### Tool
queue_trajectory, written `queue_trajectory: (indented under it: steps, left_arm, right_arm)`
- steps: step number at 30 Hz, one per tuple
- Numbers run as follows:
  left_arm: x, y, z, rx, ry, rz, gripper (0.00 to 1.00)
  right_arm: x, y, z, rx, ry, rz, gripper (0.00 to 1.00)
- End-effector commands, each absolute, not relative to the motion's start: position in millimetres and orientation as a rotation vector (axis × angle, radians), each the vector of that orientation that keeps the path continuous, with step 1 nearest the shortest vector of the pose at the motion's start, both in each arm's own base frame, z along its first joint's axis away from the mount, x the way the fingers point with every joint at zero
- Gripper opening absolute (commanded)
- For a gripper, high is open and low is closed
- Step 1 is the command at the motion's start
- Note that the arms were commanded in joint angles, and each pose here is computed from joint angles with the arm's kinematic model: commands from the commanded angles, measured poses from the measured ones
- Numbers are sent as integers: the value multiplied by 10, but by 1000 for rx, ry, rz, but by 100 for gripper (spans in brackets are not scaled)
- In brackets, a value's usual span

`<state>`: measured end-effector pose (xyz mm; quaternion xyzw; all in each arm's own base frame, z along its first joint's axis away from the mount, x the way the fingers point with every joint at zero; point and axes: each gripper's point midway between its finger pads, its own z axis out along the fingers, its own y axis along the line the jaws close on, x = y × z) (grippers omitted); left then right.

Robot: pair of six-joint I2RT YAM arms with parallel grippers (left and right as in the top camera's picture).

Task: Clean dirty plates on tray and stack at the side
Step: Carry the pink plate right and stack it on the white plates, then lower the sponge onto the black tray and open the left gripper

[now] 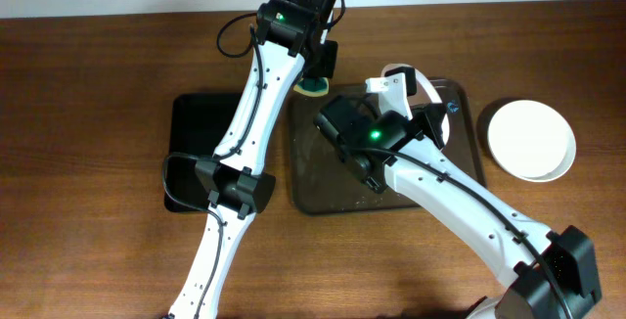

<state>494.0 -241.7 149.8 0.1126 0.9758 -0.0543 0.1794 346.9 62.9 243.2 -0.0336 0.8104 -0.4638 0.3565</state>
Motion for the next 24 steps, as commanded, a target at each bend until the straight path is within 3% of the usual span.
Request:
queue_trajectory:
  steps: [1, 5, 12, 16, 21, 24]
  left_arm:
    - [4954, -2349, 1790, 317, 2694, -155, 0]
    - [4930, -2336, 1931, 313, 2671, -164, 0]
    - [4709, -2221, 2757, 292, 2532, -215, 0]
    - [4631, -1909, 3011, 198, 2491, -60, 0]
    - [4614, -1679, 3200, 133, 2461, -54, 0]
    - [4590, -1585, 3319, 109, 2438, -57, 0]
  right_arm:
    - [3366, 538, 2655, 37, 2036, -1145, 4]
    - [3140, 489, 2588, 99, 2236, -895, 4]
    - [2674, -292, 2909, 465, 2382, -314, 4]
    - [2492, -878, 2927, 715, 2354, -200, 4]
    - [2578, -1646, 2661, 1012, 2310, -53, 4]
    - [2724, -2082, 2170, 1152, 2378, -27, 4]
